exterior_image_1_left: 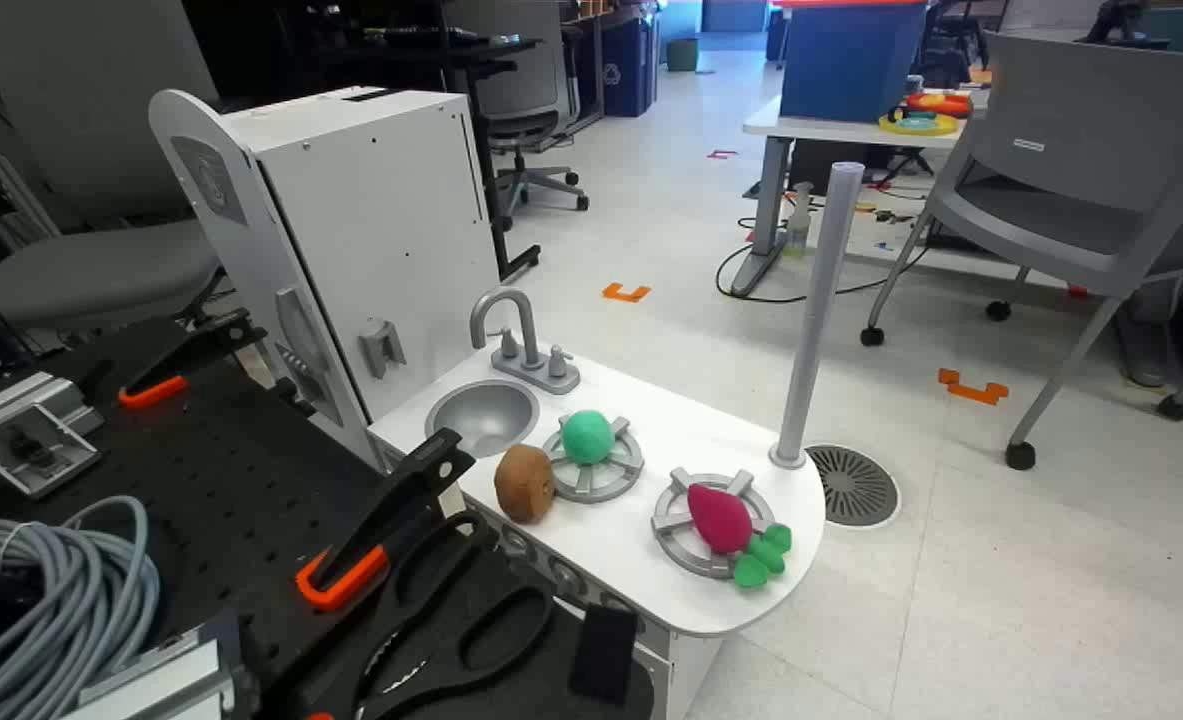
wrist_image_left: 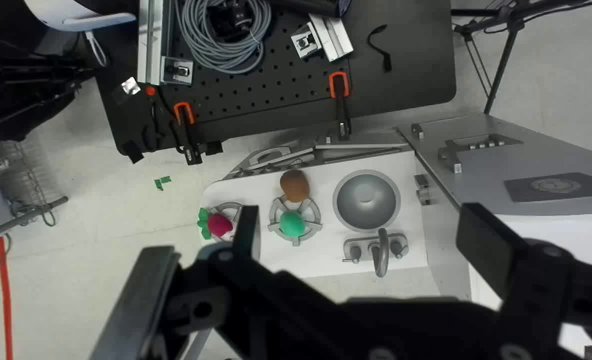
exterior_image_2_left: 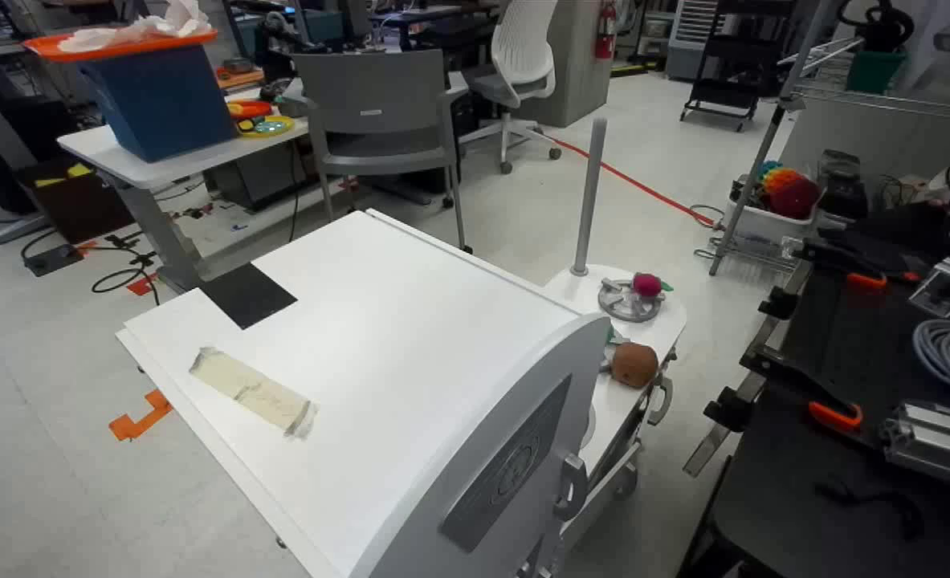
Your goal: Move the potato to the right
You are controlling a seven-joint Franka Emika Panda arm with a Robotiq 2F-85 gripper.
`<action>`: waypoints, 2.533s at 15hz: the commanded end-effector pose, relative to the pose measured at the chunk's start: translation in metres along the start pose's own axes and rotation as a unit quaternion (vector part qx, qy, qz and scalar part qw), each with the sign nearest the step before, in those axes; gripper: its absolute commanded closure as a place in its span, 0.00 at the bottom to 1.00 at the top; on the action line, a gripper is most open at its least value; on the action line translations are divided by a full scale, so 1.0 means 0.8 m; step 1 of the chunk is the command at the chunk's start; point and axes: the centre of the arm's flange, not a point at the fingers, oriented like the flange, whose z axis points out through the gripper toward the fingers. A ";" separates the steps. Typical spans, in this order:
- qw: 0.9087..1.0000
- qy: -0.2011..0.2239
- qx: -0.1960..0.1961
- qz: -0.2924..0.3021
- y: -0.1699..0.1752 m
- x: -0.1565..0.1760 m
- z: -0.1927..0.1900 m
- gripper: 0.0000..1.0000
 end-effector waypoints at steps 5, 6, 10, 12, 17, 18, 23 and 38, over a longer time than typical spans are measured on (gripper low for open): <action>1.000 0.000 0.000 0.000 0.000 0.000 0.000 0.00; 1.000 0.000 0.000 0.000 0.000 0.000 0.000 0.00; 1.000 0.000 0.000 0.000 0.000 0.000 0.000 0.00; 1.000 0.000 0.000 0.000 0.000 0.000 0.000 0.00; 1.000 0.000 0.000 0.000 0.000 0.000 0.000 0.00; 1.000 0.004 -0.007 0.004 0.009 0.013 0.014 0.00; 1.000 0.007 -0.021 0.003 0.046 0.076 0.092 0.00; 0.988 0.107 0.112 -0.012 0.126 0.302 0.514 0.00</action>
